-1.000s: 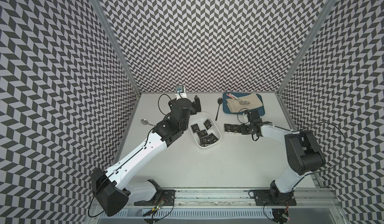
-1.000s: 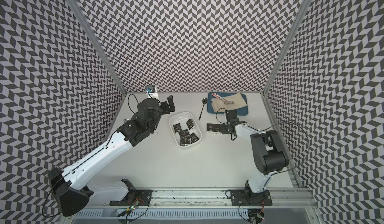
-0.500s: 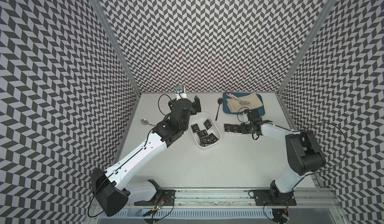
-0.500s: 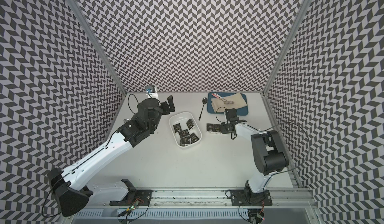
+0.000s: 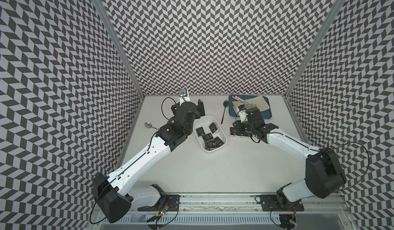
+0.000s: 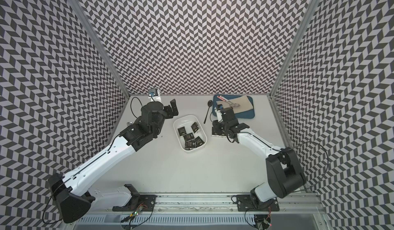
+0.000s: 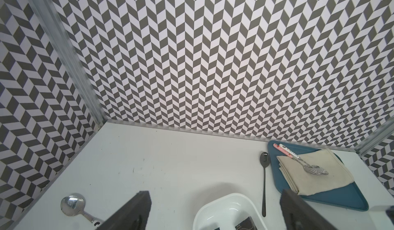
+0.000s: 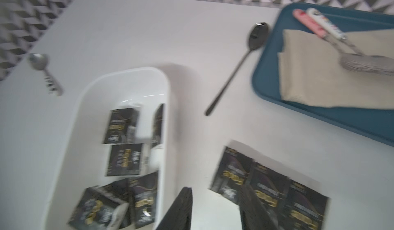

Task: Take the pocket tissues out of the storage box
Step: Move the pocket tissues to the center of the board, then pick up the pocket tissues from the storage box.

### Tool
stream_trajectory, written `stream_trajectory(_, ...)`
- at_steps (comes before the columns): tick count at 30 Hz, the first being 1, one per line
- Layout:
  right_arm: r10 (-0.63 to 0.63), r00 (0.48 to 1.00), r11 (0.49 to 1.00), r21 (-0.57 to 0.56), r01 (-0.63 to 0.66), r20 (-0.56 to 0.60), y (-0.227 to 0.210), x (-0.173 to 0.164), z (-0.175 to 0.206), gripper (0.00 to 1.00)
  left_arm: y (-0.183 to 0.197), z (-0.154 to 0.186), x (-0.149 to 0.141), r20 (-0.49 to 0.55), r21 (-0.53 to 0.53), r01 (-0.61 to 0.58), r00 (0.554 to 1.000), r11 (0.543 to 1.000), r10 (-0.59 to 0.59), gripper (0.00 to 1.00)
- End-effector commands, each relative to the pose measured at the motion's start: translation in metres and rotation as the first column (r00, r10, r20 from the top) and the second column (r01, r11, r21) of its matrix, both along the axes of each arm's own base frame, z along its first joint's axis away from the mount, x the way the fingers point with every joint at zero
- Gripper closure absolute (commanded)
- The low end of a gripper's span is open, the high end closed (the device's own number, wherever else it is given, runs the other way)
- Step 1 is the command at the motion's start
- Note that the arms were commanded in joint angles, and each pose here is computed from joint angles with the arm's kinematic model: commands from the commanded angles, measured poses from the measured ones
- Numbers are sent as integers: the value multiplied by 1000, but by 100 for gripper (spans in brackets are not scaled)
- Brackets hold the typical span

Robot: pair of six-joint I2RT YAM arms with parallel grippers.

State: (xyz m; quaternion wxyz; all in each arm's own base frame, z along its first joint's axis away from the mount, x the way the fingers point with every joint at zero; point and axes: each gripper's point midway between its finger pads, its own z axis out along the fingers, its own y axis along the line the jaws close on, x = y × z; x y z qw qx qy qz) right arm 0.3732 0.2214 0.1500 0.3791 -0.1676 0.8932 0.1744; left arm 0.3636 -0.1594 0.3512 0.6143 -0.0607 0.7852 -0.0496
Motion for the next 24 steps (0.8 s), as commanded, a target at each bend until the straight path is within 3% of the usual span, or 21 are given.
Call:
stream_trajectory(1, 77, 996, 991, 111, -81, 38, 48, -3, 21, 58, 11, -15, -6, -52, -14, -3, 999, 1000, 2, 1)
stream_trajectory(8, 187, 982, 963, 198, -182, -3, 122, -8, 8, 56, 19, -49, -7, -134, -123, 20, 990, 992, -37, 1)
stream_trajectory(12, 184, 982, 969, 177, -174, -44, 151, 4, -15, 55, 24, -62, -5, -172, -140, 11, 984, 990, -36, 1)
stream_trajectory(24, 199, 970, 973, 148, -178, -138, 177, 22, -65, 54, 40, -49, -6, -145, -166, 2, 989, 986, -26, 1)
